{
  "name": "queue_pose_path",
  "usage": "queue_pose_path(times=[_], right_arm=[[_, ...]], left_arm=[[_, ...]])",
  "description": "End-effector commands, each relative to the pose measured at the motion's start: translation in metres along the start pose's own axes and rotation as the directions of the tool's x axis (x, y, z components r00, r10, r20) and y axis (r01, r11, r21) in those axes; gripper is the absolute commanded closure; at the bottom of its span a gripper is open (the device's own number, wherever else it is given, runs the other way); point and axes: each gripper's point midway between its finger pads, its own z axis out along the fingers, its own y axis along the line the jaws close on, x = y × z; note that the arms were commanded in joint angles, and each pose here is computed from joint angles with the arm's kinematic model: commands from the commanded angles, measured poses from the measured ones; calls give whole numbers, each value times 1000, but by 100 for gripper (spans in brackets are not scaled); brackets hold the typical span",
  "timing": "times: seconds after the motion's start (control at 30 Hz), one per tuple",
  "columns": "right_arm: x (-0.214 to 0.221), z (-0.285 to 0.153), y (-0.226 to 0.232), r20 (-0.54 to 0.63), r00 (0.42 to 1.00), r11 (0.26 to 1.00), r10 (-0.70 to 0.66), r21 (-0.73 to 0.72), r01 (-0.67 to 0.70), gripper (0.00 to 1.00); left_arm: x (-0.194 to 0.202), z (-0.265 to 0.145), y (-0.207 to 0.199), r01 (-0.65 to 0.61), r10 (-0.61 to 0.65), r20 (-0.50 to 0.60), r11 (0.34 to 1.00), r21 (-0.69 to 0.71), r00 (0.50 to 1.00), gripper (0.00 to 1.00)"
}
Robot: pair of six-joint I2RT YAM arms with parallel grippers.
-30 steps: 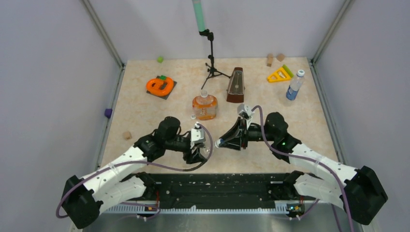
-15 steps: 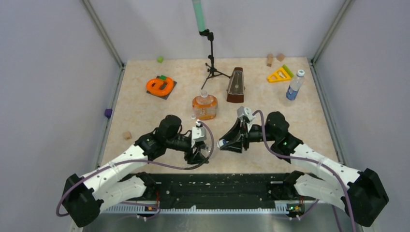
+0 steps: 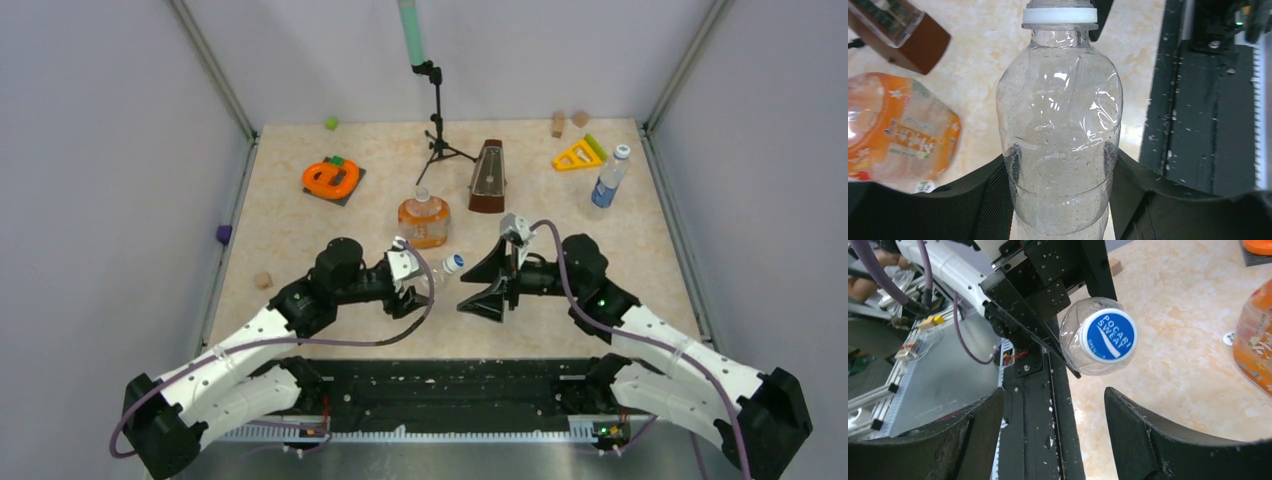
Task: Unscrew the bottle caps
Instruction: Unscrew the bottle cap from the plastic bottle.
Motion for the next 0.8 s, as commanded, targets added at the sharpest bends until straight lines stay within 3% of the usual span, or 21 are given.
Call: queue_pose_path(times=[0.0, 0.13, 0.23, 0.33, 0.43, 0.77], right_arm=[[-24, -8, -1, 162, 984, 992, 76, 91, -92, 28], [-32, -21, -33, 316, 921, 910, 226, 269, -316, 28], [-28, -28, -47, 382, 863, 825, 332, 326, -461, 29], [-30, -29, -43, 436, 792, 778, 426, 270, -567, 30], [-33, -26, -27, 457, 742, 788, 490, 133, -601, 32], [-31, -17, -29, 422, 749, 779, 511, 140, -611, 31]], left_arm=[[-14, -3, 26, -120, 130, 43, 976, -181, 991, 100], [-14, -5, 30, -254, 276, 34, 920, -298, 961, 100], [-18, -7, 29, -318, 358, 52, 880, -352, 932, 100], [-14, -5, 26, -381, 419, 34, 854, -355, 907, 100], [-8, -5, 31, -402, 428, -17, 835, -376, 904, 100], [-1, 6, 31, -447, 444, -95, 821, -354, 891, 100]])
